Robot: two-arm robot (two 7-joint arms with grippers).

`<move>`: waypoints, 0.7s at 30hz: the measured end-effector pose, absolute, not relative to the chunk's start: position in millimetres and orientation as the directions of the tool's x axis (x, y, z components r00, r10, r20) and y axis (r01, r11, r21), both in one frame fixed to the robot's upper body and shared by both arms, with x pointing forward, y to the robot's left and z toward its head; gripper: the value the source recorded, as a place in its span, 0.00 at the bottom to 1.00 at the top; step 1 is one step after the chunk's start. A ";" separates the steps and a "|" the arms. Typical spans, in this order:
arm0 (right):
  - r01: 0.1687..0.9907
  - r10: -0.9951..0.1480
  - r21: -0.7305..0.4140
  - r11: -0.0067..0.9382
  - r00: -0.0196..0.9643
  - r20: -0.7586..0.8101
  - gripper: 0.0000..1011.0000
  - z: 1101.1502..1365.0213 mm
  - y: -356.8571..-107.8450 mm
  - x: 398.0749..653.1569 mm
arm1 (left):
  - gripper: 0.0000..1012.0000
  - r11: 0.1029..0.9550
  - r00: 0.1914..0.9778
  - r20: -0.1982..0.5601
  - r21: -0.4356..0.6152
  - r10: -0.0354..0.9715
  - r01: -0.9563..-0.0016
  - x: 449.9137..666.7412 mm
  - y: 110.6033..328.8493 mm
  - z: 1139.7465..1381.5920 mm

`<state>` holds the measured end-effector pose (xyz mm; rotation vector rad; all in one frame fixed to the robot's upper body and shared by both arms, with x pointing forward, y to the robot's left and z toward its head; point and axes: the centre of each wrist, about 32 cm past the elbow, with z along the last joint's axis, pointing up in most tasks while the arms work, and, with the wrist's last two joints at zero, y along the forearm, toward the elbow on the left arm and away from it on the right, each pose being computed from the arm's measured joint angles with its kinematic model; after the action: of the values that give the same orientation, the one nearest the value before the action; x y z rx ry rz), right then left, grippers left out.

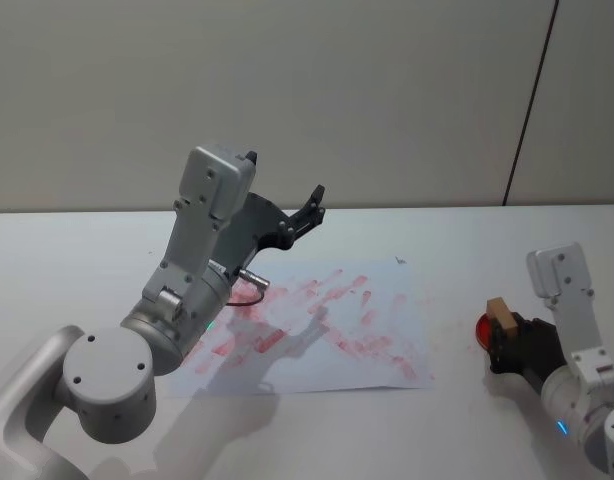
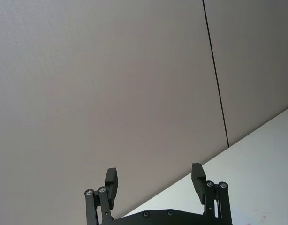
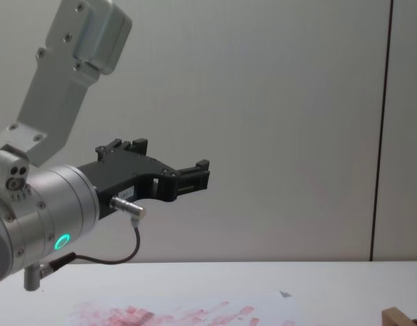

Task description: Use the one hand to pick up the stamp and affix it onto the A4 paper.

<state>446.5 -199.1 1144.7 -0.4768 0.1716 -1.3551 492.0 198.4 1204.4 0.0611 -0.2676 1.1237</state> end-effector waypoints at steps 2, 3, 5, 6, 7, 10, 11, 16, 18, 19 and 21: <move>0.895 -0.964 -0.425 0.136 0.219 0.153 0.22 1144.5 -199.1 446.5 | 0.99 0.434 0.404 0.242 -0.086 0.882 -0.897 492.0 198.4 1204.4; 0.895 -0.964 -0.425 0.136 0.219 0.153 0.22 1144.5 -199.1 446.5 | 0.99 0.434 0.404 0.242 -0.086 0.882 -0.897 492.0 198.4 1204.4; 0.895 -0.964 -0.425 0.136 0.219 0.153 0.22 1144.4 -199.1 446.6 | 0.99 0.434 0.404 0.243 -0.086 0.882 -0.897 492.0 198.4 1204.4; 0.895 -0.964 -0.425 0.136 0.219 0.153 0.22 1144.4 -199.0 446.6 | 0.99 0.434 0.404 0.242 -0.086 0.882 -0.897 492.0 198.4 1204.4; 0.895 -0.964 -0.425 0.136 0.219 0.154 0.22 1144.5 -199.0 446.7 | 0.99 0.434 0.404 0.242 -0.086 0.882 -0.897 492.0 198.4 1204.4; 0.898 -0.963 -0.416 0.145 0.225 0.150 0.22 1145.6 -198.5 446.9 | 0.99 0.434 0.404 0.242 -0.086 0.882 -0.897 492.0 198.4 1204.4; 0.899 -0.962 -0.412 0.149 0.228 0.149 0.22 1146.3 -198.3 446.9 | 0.99 0.434 0.404 0.243 -0.086 0.882 -0.897 492.0 198.4 1204.4; 0.907 -0.957 -0.376 0.188 0.255 0.136 0.22 1152.1 -195.8 447.6 | 0.99 0.434 0.404 0.242 -0.086 0.882 -0.897 492.0 198.4 1204.4; 0.908 -0.956 -0.370 0.195 0.260 0.134 0.22 1153.2 -195.2 447.8 | 0.99 0.434 0.404 0.242 -0.086 0.882 -0.897 492.0 198.4 1204.4; 0.912 -0.951 -0.342 0.228 0.284 0.123 0.22 1158.3 -192.4 448.8 | 0.99 0.434 0.404 0.242 -0.086 0.882 -0.897 492.0 198.4 1204.4; 0.912 -0.945 -0.320 0.258 0.307 0.113 0.22 1162.4 -189.7 449.9 | 0.99 0.434 0.404 0.242 -0.086 0.882 -0.897 492.0 198.4 1204.4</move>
<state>449.9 -189.7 1162.4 -0.3543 0.1086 -1.2622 492.0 198.4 1204.4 0.0612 -0.2675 1.1236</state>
